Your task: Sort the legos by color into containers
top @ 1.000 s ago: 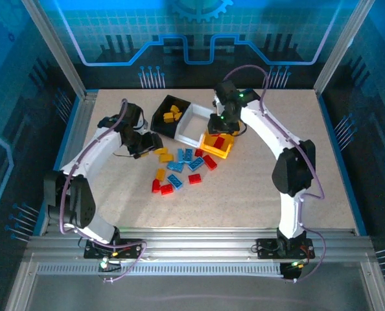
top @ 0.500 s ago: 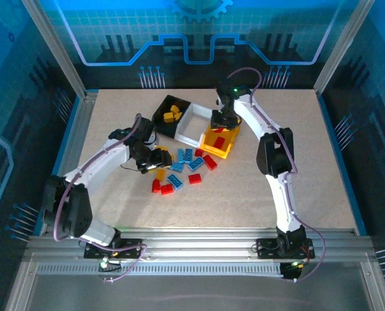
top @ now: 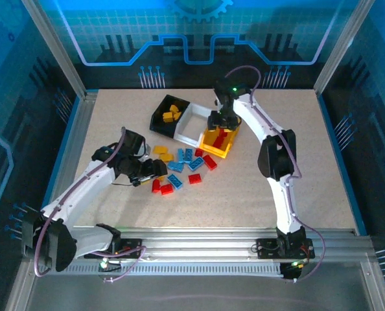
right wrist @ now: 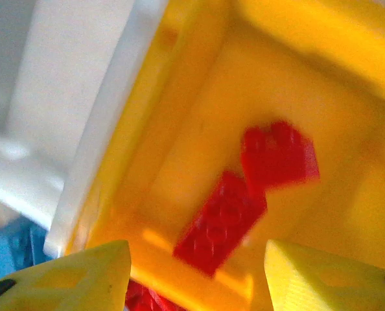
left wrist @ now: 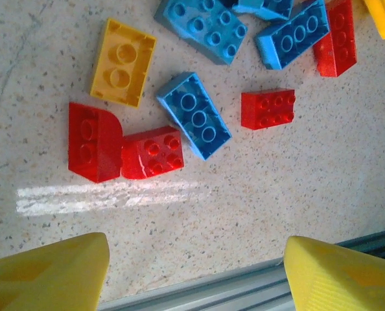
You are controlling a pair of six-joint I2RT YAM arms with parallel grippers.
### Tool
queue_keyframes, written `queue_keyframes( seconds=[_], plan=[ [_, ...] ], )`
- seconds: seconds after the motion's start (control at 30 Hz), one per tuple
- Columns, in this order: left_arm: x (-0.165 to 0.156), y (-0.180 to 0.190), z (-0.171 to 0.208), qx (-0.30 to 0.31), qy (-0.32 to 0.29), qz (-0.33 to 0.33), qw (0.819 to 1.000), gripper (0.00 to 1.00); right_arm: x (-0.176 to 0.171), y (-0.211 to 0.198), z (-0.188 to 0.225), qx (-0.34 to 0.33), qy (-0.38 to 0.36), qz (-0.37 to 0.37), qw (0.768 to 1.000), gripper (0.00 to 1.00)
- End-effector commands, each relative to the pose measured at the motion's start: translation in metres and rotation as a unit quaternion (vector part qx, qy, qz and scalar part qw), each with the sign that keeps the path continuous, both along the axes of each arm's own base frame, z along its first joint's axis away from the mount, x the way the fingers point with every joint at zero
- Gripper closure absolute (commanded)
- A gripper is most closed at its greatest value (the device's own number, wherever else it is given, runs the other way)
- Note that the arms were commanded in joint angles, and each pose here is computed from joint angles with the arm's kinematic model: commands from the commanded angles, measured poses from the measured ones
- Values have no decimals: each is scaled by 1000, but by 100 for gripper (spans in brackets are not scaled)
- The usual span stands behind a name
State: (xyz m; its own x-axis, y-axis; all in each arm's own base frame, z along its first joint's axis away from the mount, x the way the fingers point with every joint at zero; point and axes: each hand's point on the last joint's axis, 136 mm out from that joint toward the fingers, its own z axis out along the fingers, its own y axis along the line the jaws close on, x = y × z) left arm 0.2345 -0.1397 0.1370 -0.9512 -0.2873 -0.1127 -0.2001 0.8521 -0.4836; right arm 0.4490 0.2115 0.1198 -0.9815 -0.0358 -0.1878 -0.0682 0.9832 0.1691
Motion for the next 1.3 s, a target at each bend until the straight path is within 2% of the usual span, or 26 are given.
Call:
queue_keyframes(
  seconds=[0.0,0.13,0.23,0.43,0.63,0.73,0.93,1.07,1.27],
  plan=[
    [-8,-4,5,-20,3,3,1000,24,-54,15,46,-15,-20,66,997,37],
    [-8,-3,1,-23,10,21,999,19,-106,25,38,-16,9,108,994,30],
    [-7,-8,1,-50,16,48,997,18,-138,38,26,-1,36,129,991,28],
    [-10,-9,-9,-48,57,62,995,16,-172,46,-7,-33,53,165,984,28],
    [-8,-7,-10,-33,61,58,996,14,-188,67,-41,-22,78,191,978,28],
    [-8,-9,-8,-43,51,52,996,9,-190,79,-52,-29,83,179,980,26],
    [-9,-2,9,-26,29,22,999,2,-180,94,-71,-59,93,115,987,19],
    [-13,-2,15,-32,6,9,999,1,-170,92,-80,-87,90,91,988,19],
    [-26,-3,6,-46,18,7,999,1,-163,88,-95,-103,104,87,985,20]
  ],
)
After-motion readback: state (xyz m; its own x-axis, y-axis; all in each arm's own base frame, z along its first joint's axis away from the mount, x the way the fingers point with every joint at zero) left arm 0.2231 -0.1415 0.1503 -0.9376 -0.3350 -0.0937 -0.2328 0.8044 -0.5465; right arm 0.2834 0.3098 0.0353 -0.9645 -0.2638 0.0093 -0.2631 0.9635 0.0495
